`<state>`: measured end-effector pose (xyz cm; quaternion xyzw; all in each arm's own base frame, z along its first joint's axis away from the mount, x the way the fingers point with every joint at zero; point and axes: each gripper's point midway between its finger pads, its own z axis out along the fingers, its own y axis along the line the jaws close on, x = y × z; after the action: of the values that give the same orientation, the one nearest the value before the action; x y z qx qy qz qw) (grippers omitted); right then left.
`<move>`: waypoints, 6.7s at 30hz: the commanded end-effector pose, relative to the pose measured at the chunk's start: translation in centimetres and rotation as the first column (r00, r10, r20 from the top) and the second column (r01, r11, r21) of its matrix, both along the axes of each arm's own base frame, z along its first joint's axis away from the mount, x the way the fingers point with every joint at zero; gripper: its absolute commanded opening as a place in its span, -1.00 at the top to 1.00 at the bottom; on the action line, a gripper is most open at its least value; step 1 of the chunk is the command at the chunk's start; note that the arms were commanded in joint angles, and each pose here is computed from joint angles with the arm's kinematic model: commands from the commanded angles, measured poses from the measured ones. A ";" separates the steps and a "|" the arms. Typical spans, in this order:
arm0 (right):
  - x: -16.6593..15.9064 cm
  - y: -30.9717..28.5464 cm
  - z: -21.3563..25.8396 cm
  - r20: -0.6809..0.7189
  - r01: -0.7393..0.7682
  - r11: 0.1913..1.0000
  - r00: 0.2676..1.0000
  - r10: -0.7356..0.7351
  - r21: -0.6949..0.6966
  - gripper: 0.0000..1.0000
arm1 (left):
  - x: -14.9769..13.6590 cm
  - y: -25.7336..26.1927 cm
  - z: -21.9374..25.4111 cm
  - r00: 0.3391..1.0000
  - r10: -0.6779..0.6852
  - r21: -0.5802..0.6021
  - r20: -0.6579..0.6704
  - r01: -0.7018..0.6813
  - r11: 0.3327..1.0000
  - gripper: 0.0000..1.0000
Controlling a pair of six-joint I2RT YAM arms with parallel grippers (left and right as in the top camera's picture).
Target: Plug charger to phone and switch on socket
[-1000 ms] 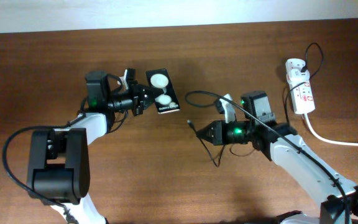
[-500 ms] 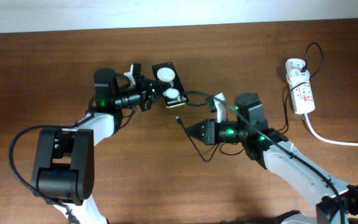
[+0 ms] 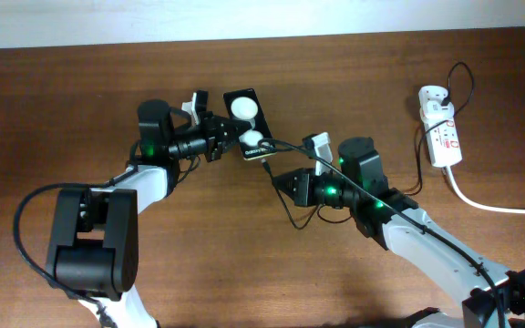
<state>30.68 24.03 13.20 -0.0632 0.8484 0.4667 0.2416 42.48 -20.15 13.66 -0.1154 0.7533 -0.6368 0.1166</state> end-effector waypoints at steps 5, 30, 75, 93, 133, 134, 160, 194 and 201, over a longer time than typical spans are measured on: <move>0.2 -0.1 0.2 0.012 0.021 1.000 1.000 -0.021 -0.007 0.92 | -0.1 -0.3 1.0 0.998 -0.035 -0.004 0.056 0.035 0.999 1.00; 0.6 0.4 0.4 0.023 0.059 0.998 0.998 -0.059 -0.011 0.92 | -0.1 -0.7 1.0 0.998 -0.036 -0.001 0.056 0.037 0.999 1.00; 2.8 -1.2 -0.6 0.052 0.149 0.988 0.988 -0.147 -0.046 0.92 | -3.6 -3.1 1.2 0.960 -0.229 0.004 0.163 0.232 0.973 1.00; -3.8 -8.7 2.7 0.178 0.159 0.932 0.979 -0.105 -0.325 -0.74 | -2.7 -1.0 -7.0 0.998 -0.065 0.307 0.014 0.057 0.950 1.00; -5.2 -8.9 -1.0 0.013 0.092 0.917 0.995 -0.094 -0.388 -0.74 | -4.7 6.5 -14.7 0.930 0.219 0.805 -0.295 0.118 0.581 -0.98; -5.0 -9.0 -0.7 0.024 0.100 0.916 0.995 -0.099 -0.389 -0.76 | -4.9 7.2 -14.3 0.919 0.236 0.805 -0.316 0.128 0.580 -0.98; 1.9 -29.9 6.2 0.201 0.713 0.625 0.695 -0.691 -0.318 -0.97 | -5.9 7.9 5.8 0.984 0.003 0.804 0.181 -0.149 0.576 -0.98; 17.8 -44.9 -4.9 0.013 0.717 0.472 0.556 -0.831 -0.513 0.92 | -5.9 7.9 5.8 0.983 0.003 0.803 0.181 -0.149 0.577 -0.98; 17.9 -45.2 -8.4 -0.034 0.698 0.486 0.554 -0.832 -0.526 0.92 | -5.9 7.9 5.8 0.984 0.003 0.803 0.181 -0.149 0.577 -0.98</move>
<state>48.03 -21.07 5.78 0.3343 0.8935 0.0970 0.2837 36.41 -12.30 19.33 -0.0356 0.9438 -0.2262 0.2383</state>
